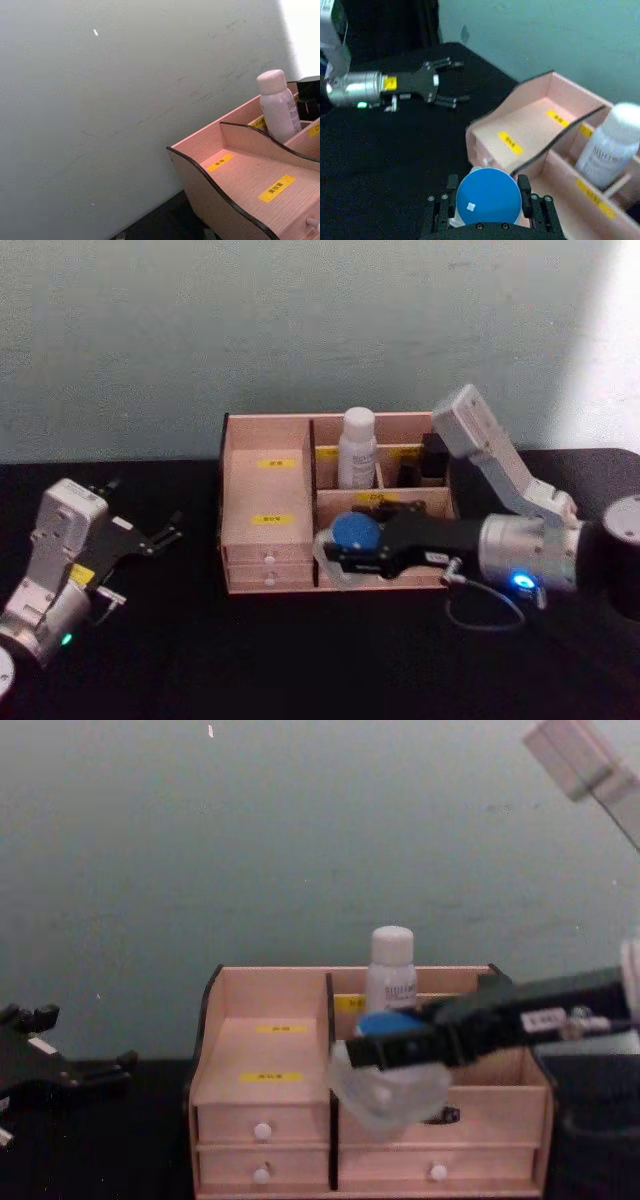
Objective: Pick up the facial cleanser and watermelon frost from the table and place them into the tiered storage box.
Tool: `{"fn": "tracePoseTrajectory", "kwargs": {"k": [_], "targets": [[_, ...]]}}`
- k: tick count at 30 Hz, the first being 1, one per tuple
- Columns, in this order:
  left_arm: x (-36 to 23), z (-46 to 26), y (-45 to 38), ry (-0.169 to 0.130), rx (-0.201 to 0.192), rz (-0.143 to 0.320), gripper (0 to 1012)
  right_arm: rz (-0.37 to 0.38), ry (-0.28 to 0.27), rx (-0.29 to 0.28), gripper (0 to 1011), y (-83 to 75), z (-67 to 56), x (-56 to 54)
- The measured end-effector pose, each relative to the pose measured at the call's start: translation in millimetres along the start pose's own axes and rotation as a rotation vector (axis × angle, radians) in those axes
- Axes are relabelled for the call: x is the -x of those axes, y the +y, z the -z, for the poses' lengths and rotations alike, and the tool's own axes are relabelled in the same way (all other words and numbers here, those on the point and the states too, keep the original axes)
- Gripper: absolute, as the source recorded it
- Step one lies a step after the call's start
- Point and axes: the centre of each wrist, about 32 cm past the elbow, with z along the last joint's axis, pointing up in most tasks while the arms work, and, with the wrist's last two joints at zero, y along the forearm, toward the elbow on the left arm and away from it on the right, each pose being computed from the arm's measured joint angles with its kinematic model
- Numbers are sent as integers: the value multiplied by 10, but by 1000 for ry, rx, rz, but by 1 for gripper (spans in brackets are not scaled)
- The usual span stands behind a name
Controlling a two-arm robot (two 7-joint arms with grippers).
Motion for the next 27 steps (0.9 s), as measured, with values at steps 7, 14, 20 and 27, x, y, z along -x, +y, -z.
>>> {"fn": "tracePoseTrajectory", "kwargs": {"k": [7, 14, 20, 27], "targets": [[0, 0, 0, 0, 0, 0, 1001, 10, 5, -32, 729, 195, -165, -67], [0, 0, 0, 0, 0, 0, 1001, 8, 4, -48, 729, 362, -289, -114], [0, 0, 0, 0, 0, 0, 1001, 8, -1, -51, 729, 536, -362, -157], [0, 0, 0, 0, 0, 0, 1001, 15, -7, -59, 729, 723, -430, -217]]}}
